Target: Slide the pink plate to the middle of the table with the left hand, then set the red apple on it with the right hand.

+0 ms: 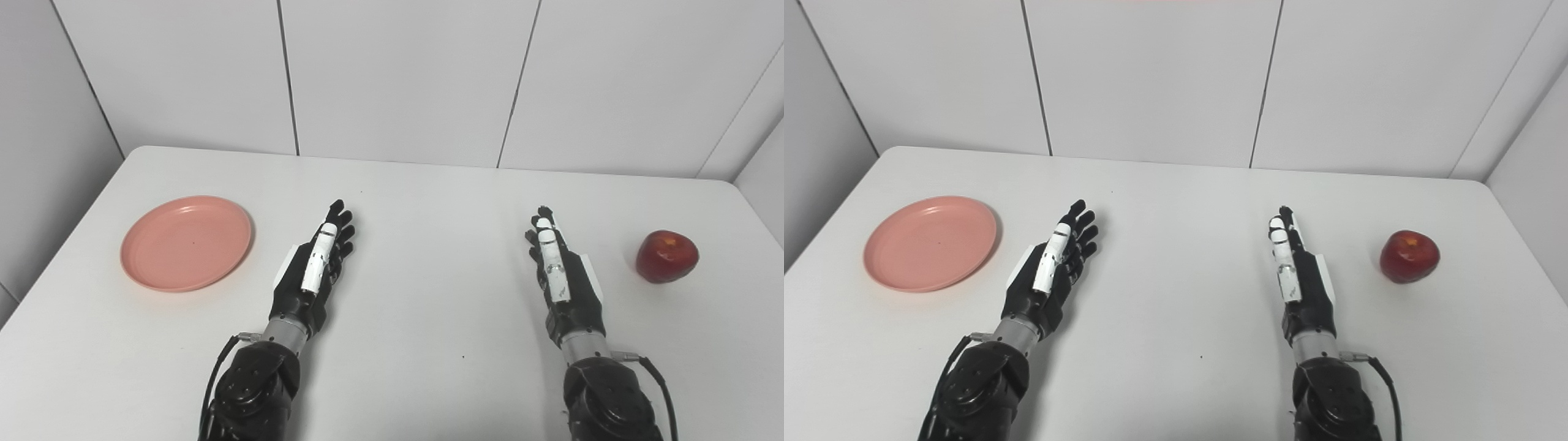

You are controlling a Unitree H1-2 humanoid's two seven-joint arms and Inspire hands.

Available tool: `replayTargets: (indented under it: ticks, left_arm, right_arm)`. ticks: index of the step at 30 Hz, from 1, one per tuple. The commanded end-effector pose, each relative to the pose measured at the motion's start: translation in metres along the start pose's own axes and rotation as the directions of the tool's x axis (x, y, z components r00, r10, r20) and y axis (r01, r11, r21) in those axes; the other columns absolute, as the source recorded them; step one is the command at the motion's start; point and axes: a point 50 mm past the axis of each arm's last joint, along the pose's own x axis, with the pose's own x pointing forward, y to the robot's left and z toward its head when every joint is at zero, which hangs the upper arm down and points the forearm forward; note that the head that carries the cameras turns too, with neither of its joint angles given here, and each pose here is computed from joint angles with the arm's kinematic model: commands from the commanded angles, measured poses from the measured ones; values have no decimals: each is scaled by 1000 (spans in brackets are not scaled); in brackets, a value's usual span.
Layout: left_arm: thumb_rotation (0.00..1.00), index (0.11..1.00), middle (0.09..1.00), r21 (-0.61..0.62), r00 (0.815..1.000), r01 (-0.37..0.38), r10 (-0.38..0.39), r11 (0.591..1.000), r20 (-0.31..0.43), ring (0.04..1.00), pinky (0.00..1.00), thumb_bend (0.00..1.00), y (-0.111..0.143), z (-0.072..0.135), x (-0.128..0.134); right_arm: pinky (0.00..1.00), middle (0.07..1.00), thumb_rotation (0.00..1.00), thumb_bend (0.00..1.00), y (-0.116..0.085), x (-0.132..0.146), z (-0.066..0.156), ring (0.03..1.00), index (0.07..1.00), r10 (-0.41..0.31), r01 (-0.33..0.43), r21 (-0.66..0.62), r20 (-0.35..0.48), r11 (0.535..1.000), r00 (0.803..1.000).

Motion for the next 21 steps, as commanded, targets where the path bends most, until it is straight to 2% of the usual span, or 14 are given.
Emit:
replayTargets:
  ticks: [1, 8, 12, 16, 21]
  left_arm:
    - [1000, 983, 998, 5, 997, 23, -23, 1000, 80, 987, 1000, 410, -5, 19, 8]
    - [993, 981, 994, -2, 997, 14, -14, 1000, 78, 983, 998, 435, -6, 20, 10]
    - [890, 978, 991, -4, 997, 9, -9, 1000, 78, 983, 992, 465, -6, 20, 10]
    - [864, 978, 993, 5, 997, 6, -7, 1000, 82, 986, 995, 470, -5, 20, 11]
    - [777, 967, 987, 10, 996, 1, -2, 1000, 86, 982, 988, 503, -5, 21, 10]
  right_arm:
    - [1000, 974, 1000, 234, 2, 4, 17, 960, 980, -4, 3, 12, 108, 1000, 994]
    - [1000, 980, 1000, 252, 2, 4, 18, 968, 988, 2, -3, 14, 106, 1000, 994]
    - [1000, 980, 1000, 281, 2, 4, 18, 964, 990, -2, 1, 8, 100, 1000, 995]
    - [1000, 975, 1000, 285, 2, 4, 18, 959, 988, -1, 0, 2, 107, 1000, 994]
    - [1000, 974, 1000, 289, 1, 4, 18, 959, 988, 2, -1, -5, 105, 1000, 994]
